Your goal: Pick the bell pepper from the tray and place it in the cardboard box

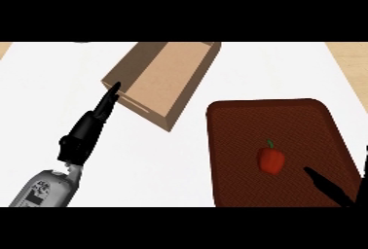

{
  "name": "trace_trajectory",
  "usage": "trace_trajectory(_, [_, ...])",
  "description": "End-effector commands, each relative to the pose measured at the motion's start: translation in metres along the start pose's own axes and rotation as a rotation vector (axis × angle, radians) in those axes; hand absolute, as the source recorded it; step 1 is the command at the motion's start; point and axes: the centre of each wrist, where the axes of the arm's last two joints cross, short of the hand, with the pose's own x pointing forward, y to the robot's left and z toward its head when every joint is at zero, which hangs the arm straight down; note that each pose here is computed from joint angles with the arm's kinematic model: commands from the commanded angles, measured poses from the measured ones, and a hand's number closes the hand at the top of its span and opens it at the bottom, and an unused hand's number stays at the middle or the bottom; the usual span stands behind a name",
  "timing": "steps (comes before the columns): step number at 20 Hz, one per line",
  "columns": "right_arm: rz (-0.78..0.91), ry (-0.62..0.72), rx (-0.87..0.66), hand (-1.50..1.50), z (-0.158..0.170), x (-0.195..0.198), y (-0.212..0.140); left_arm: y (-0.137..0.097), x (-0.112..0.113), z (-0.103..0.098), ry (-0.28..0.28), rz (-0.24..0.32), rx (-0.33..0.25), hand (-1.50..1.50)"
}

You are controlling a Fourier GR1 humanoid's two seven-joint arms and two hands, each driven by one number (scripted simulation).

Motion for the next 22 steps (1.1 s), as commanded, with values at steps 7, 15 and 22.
trace_trajectory(7, [0.127,0.128,0.179,-1.50,0.048,0.045,0.006,-0.013,0.006,-0.006,0.007,0.022,-0.059,0.00])
trace_trajectory(15, [0.150,0.248,0.213,-1.50,0.063,0.147,-0.009,-0.020,0.002,-0.008,0.012,0.025,-0.094,0.00])
trace_trajectory(22, [0.199,0.310,0.207,-1.50,0.085,0.219,-0.012,-0.022,0.000,-0.007,0.019,0.042,-0.088,0.00])
